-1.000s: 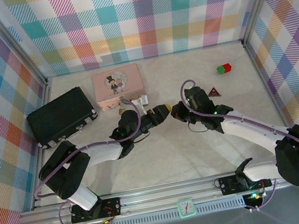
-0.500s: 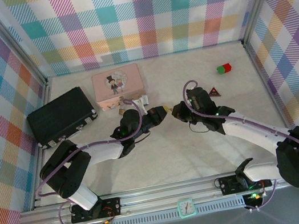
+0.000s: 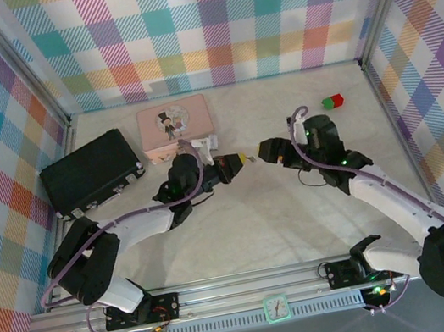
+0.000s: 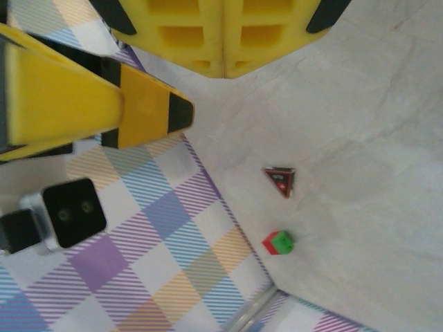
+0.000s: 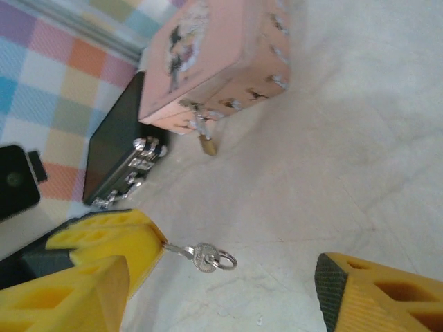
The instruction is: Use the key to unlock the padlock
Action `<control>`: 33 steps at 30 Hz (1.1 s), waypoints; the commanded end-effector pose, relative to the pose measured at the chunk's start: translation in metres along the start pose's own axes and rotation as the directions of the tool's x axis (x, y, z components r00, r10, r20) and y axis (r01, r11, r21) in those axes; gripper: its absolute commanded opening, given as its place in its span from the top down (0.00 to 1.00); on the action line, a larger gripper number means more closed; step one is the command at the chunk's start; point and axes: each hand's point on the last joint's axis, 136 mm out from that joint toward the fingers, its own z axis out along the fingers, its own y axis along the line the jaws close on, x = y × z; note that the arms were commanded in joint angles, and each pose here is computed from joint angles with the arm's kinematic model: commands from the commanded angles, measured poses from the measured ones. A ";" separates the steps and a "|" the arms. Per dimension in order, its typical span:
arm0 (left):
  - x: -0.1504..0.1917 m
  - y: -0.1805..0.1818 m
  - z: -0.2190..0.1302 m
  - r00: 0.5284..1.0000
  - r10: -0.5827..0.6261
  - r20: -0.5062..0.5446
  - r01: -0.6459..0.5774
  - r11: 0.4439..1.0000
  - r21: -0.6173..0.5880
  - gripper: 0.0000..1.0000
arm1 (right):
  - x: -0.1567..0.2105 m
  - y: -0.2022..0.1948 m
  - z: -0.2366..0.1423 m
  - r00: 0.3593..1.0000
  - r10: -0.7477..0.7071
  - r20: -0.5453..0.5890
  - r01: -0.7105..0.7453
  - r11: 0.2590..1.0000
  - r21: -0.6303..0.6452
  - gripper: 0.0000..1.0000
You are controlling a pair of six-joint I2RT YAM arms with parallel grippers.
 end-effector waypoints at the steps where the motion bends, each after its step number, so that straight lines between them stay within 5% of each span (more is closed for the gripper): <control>1: -0.015 -0.032 -0.009 0.994 0.108 -0.030 -0.102 0.980 0.170 1.00 | 0.004 0.044 -0.007 0.983 -0.176 -0.057 0.152 0.943 -0.295 0.40; 8: -0.022 -0.051 -0.020 0.984 0.173 -0.040 -0.157 0.953 0.259 1.00 | 0.003 0.069 -0.015 0.963 -0.267 -0.017 0.230 0.858 -0.460 0.52; 33: -0.034 -0.068 -0.028 0.987 0.162 -0.007 -0.152 0.940 0.305 1.00 | 0.020 0.051 0.003 0.974 -0.202 -0.098 0.131 0.866 -0.482 0.59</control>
